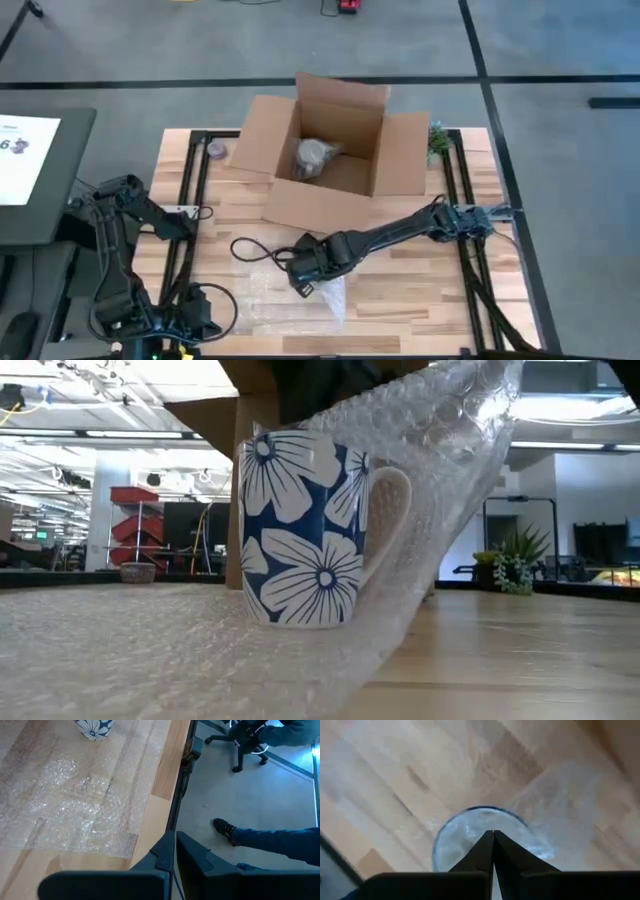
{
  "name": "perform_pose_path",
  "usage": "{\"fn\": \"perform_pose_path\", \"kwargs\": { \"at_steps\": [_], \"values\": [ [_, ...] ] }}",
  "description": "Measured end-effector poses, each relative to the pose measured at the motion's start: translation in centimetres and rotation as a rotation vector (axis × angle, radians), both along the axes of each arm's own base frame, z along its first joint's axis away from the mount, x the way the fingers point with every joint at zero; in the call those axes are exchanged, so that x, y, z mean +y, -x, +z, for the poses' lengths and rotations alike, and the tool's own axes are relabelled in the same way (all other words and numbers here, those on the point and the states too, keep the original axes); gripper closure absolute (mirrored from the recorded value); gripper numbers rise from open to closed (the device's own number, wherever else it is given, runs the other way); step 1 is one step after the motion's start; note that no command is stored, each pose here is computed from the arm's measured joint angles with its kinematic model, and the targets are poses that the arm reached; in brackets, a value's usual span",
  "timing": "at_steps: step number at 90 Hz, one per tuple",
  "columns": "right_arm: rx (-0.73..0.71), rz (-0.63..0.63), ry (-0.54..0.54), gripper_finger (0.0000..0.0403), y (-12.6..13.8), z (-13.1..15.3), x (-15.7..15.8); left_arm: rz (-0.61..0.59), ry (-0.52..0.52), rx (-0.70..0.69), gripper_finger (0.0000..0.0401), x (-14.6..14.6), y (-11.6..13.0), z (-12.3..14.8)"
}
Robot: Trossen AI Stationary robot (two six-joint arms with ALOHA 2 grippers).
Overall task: Wrap mug
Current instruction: Wrap the white blue mug with the transparent bubble wrap
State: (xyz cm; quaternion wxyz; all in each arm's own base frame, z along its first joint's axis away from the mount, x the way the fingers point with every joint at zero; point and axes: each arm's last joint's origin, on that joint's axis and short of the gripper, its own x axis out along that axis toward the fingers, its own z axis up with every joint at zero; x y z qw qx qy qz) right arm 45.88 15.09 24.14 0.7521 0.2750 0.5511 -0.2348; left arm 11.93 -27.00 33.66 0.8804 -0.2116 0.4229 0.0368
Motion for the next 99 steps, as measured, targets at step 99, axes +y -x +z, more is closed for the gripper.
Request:
{"fn": "perform_pose_path", "kwargs": {
  "at_steps": [99],
  "values": [
    [0.063,-0.024,-0.116,0.0323,3.5,4.8,0.2,-0.010,-0.014,-0.009,0.0401,0.0,0.0,0.0]
  ]
}}
